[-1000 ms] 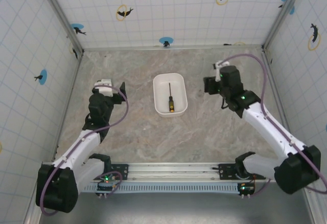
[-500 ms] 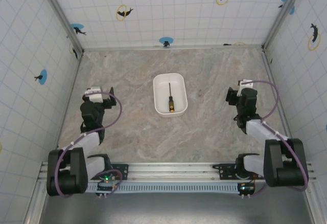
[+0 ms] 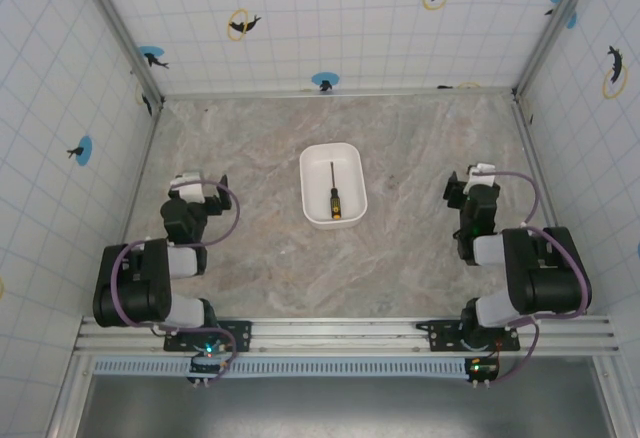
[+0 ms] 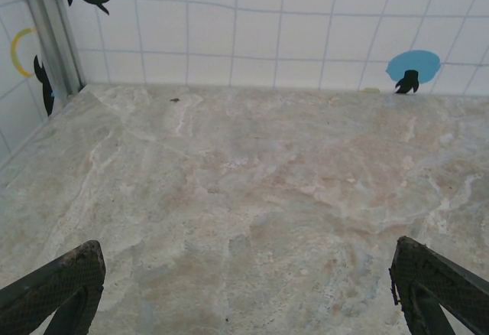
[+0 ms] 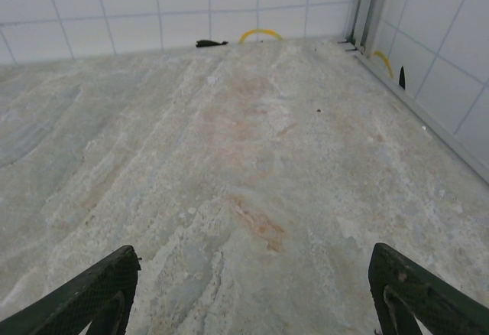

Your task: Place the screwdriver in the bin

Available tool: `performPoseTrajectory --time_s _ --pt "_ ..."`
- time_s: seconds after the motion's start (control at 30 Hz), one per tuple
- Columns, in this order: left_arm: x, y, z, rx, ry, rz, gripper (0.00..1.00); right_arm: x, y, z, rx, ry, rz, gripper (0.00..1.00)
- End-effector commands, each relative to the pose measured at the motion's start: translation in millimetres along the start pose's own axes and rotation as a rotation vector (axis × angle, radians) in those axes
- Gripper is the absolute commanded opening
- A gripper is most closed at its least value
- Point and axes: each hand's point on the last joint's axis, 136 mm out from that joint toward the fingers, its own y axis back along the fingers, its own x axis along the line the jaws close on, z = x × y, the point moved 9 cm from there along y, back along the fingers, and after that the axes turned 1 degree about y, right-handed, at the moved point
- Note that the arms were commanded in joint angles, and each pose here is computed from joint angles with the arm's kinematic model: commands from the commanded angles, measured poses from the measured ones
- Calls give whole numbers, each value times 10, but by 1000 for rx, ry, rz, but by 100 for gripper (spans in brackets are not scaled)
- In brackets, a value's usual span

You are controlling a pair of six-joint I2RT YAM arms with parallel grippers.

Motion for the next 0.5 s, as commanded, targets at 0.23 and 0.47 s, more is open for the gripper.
performPoseTrajectory --time_s 0.23,0.47 --pt "-64 -333 129 60 -43 -108 97 -71 -61 163 -55 -50 -21 92" --pt "-78 -236 86 19 -64 53 98 -73 -61 159 -53 -48 -22 94"
